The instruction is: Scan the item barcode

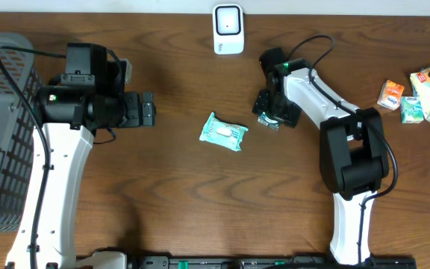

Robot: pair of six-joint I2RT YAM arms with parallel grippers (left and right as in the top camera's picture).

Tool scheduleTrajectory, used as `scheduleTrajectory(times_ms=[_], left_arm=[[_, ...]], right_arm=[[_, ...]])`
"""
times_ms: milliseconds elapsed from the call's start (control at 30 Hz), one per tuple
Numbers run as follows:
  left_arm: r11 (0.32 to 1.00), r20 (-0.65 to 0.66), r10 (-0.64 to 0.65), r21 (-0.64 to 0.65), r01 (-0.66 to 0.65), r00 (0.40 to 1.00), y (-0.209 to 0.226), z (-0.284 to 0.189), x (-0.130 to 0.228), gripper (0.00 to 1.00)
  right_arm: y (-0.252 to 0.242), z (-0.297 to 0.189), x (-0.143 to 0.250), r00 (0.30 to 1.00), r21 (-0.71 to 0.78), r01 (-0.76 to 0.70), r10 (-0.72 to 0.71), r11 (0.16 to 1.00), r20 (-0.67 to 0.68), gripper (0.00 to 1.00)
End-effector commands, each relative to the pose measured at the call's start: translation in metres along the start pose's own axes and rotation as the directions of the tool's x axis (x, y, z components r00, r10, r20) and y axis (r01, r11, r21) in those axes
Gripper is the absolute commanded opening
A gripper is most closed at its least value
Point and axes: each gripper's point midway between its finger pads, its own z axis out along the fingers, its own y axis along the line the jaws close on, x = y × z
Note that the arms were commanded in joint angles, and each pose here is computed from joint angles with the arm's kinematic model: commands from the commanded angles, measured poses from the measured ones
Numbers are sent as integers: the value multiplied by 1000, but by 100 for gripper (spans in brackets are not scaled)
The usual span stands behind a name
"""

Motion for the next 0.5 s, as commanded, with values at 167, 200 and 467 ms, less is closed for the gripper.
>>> scheduleTrajectory(times_ms=[167,200,467], left_arm=[[1000,-11,3,-9,-3,1000,1,2,3,98],[1000,-11,3,-9,-3,1000,1,2,3,98],[1000,-11,3,-9,-3,1000,1,2,3,98]], right_arm=[[-1,13,15,997,-18,-1,0,1000,-75,60],[-1,12,14,997,-19,-3,1,1000,-75,59],[3,7,16,994,-73,-3,-6,997,-111,57]])
